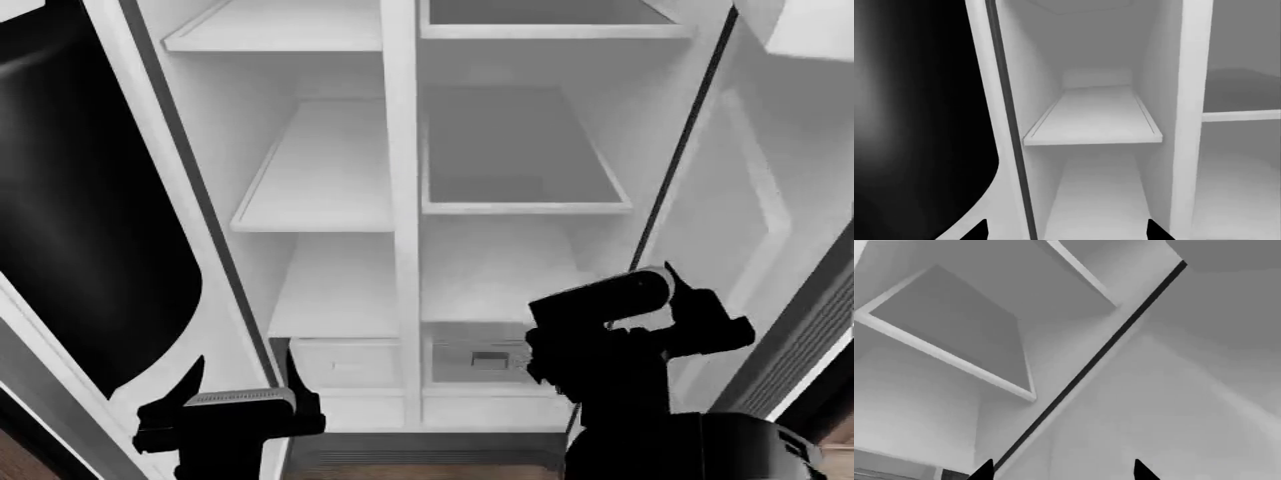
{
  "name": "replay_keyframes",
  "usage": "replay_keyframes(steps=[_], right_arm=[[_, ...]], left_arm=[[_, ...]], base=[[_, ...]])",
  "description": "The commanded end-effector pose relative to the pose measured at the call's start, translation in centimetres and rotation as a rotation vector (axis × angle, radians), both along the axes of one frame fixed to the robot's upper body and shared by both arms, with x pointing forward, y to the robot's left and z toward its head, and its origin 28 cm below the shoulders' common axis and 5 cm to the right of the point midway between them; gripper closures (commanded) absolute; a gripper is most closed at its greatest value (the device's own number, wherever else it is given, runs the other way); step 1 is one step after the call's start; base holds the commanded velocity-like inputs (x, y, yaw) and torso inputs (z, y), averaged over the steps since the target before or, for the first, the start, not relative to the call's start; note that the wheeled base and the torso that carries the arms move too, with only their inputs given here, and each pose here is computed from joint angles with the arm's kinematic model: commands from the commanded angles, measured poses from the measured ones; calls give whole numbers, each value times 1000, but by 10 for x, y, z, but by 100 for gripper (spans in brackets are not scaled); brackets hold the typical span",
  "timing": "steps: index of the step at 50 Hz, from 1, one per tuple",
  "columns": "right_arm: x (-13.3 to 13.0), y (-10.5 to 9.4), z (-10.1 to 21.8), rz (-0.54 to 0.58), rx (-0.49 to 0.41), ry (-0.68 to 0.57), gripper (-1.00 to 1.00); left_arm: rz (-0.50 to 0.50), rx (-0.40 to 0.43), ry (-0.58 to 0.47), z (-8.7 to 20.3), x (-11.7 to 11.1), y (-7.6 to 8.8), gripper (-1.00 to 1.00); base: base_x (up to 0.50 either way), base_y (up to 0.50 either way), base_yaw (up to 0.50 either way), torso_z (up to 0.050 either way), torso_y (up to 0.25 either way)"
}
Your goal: Open the fridge door
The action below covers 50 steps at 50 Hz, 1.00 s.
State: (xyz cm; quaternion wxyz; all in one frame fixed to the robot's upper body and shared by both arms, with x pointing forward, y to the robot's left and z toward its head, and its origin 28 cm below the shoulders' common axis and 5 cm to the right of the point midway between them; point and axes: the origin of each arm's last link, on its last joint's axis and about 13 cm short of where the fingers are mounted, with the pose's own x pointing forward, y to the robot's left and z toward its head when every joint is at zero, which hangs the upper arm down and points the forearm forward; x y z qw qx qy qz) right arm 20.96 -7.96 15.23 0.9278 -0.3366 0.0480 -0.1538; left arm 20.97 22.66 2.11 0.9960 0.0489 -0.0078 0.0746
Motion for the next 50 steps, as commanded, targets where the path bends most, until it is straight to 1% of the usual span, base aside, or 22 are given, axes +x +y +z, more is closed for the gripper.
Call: replay_keyframes(steps=[1,6,7,11,16,25,29,36,37,39,42,50], right_arm=[[-13,-30,-8,-138,1,-49,-100],[-14,-42,-8,-187,-26,-49,-100],[-14,-44,-9,-203,-52,-42,-100],[-13,-49,-14,-219,-41,-29,-100],[-7,-58,-13,-244,-98,-19,-100],[0,-73,-14,-299,-113,-8,-100],[2,-75,-14,-310,-107,-11,-100],[10,-90,-16,-361,-92,-3,-100],[11,-91,-17,-376,-131,-7,-100],[16,-93,-21,-369,-101,9,-100],[23,-99,-24,-387,-95,18,-100],[38,-115,-18,-433,-80,12,-100]], left_arm=[[-2,2,1,2,3,-3,-100],[-2,3,2,2,4,-4,-100],[-2,3,2,1,3,-3,-100],[-3,4,1,2,3,-3,-100],[-3,2,0,2,4,-4,-100],[-1,-1,-1,2,4,-4,-100],[-1,-2,-2,3,4,-4,-100],[-3,-2,-1,2,4,-4,-100],[-3,-2,-1,2,4,-4,-100],[-4,-2,0,2,4,-4,-100],[-3,-2,0,2,4,-4,-100],[-1,-1,0,3,4,-4,-100]], base=[[0,0,0,0,0],[0,0,0,0,0],[0,0,0,0,0],[0,0,0,0,0],[0,0,0,0,0],[0,0,0,0,0],[0,0,0,0,0],[0,0,0,0,0],[0,0,0,0,0],[0,0,0,0,0],[0,0,0,0,0],[0,0,0,0,0]])
